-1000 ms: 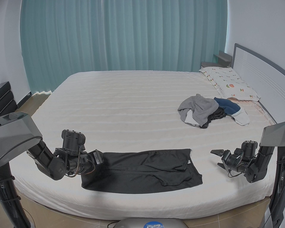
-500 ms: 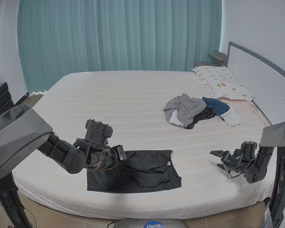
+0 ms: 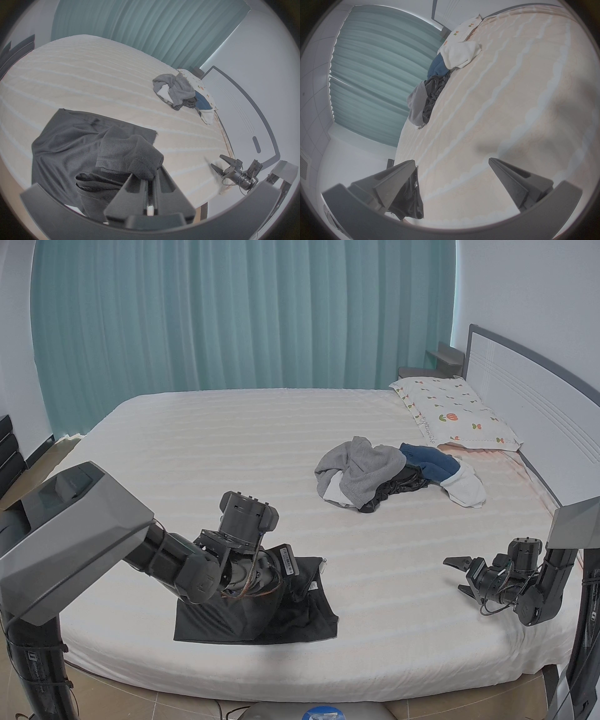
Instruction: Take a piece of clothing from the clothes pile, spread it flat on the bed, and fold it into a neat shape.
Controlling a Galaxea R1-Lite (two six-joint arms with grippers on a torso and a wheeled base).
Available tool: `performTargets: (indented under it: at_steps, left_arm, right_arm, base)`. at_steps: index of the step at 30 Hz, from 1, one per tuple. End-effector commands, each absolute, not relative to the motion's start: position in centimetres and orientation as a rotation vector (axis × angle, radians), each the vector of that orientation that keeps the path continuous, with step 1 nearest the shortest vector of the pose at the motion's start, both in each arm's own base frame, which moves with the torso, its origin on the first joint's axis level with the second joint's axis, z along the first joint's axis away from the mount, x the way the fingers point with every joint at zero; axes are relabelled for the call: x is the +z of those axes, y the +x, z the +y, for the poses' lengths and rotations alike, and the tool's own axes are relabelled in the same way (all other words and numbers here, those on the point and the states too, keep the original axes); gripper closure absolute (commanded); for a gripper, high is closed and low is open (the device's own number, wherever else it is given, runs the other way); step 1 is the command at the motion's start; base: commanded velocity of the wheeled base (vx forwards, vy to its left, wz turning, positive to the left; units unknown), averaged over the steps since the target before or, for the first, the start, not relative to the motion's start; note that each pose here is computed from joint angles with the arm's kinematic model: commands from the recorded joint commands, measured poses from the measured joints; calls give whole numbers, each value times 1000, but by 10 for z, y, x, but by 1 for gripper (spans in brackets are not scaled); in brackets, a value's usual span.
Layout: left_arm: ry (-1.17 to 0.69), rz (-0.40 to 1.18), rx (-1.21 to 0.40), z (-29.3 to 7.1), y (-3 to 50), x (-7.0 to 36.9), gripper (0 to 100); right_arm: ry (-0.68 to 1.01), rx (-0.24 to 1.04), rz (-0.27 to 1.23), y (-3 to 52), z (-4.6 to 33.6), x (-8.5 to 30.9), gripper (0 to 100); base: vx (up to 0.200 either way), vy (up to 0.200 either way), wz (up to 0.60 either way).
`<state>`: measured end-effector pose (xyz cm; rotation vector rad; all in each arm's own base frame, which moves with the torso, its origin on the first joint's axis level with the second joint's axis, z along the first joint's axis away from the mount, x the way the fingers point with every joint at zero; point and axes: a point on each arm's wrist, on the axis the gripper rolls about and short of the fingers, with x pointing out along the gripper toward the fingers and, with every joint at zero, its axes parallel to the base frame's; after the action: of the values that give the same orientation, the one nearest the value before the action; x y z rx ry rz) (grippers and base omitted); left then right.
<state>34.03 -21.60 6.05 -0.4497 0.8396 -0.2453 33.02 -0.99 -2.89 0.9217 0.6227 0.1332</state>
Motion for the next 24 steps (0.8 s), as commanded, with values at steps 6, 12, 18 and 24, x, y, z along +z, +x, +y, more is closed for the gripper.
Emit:
performTargets:
  at_steps: [6,12,18,24]
  left_arm:
    - [-468,856,-235,-231,348,44,0]
    - [-528,833,-212,-234,352,50,0]
    - [-538,843,-189,-223,345,53,0]
    - [-596,854,-129,-180,332,66,0]
  right_arm:
    - [921,133,624,330,-10,-30,0]
    - [921,134,625,330,-9,-30,0]
    - [921,135,627,330,-9,-30,0]
    - [920,136,635,328,-7,-30,0]
  base:
    - [0,0,0]
    - [0,0,0]
    - [0,0,0]
    - [0,0,0]
